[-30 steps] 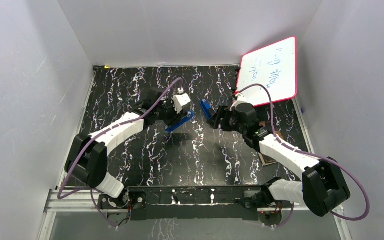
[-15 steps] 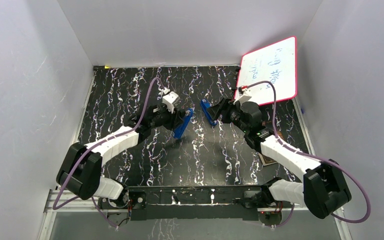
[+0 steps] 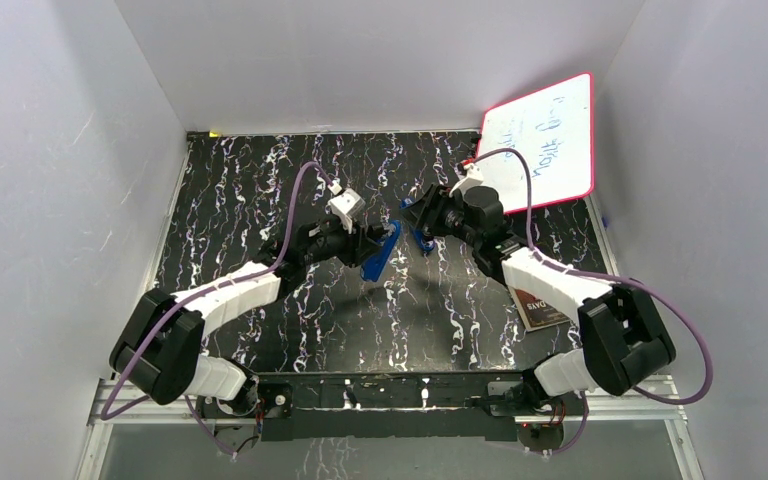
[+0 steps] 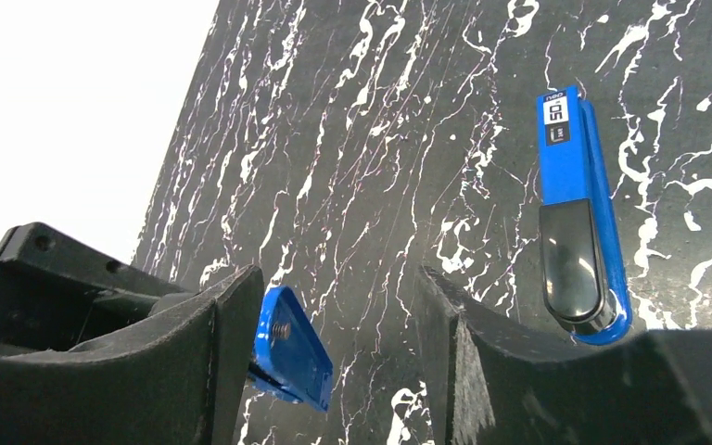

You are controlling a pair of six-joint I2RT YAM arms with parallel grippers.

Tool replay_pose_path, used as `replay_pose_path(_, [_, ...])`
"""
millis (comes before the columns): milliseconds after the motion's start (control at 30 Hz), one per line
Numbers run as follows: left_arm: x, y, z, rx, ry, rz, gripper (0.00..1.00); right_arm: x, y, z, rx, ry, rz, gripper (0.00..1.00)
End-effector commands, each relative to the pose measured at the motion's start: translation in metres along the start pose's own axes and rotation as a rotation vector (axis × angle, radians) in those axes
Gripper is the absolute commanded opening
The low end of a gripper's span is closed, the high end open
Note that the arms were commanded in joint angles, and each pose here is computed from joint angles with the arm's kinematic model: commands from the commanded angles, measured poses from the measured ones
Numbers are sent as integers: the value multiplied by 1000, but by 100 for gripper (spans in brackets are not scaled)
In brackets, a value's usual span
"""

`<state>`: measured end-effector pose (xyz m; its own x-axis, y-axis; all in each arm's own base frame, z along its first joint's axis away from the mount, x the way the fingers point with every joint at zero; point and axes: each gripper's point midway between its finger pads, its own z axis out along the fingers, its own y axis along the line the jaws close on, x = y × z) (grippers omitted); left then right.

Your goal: Load the staples into the stapler

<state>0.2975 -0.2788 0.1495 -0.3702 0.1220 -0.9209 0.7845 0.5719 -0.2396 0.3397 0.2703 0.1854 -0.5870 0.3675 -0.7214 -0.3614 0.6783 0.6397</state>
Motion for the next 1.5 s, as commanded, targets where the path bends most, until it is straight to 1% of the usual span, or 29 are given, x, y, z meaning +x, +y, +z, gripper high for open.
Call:
replay_pose_path(0, [-47,-22,-4,80,-153,89,0,-20,25,9,-69,-46,17,67])
replay_pose_path(200, [-48,-27,5,93,-153,85,0,-8,29,16,-87,-7,21,66])
replay_pose_path(333, [-52,-28,7,90,-168,81,0,-2,28,18,-84,6,23,61])
replay_pose_path(433, [-53,-31,7,97,-172,82,0,0,26,20,-77,11,27,61])
replay_pose_path(500, [-53,-33,8,100,-172,83,0,0,25,20,-72,9,29,63])
replay_pose_path(600, [-43,-31,13,101,-144,73,0,-4,30,18,-94,-10,28,69])
replay_pose_path(700, [-40,-31,15,102,-137,71,0,-8,37,14,-123,-26,26,69])
replay_pose_path(800, [-41,-31,16,96,-139,70,0,-6,37,14,-122,-18,28,67])
replay_pose_path(933, [-45,-29,17,82,-150,65,0,7,29,17,-100,15,52,59])
replay_pose_path(1200, [-49,-26,18,52,-169,52,0,22,22,21,-79,53,64,55])
replay_pose_path(1433, [-53,-22,17,15,-191,31,0,30,13,23,-55,67,74,47])
replay_pose_path(1467, [-53,-22,17,14,-193,29,0,31,13,23,-57,68,74,45])
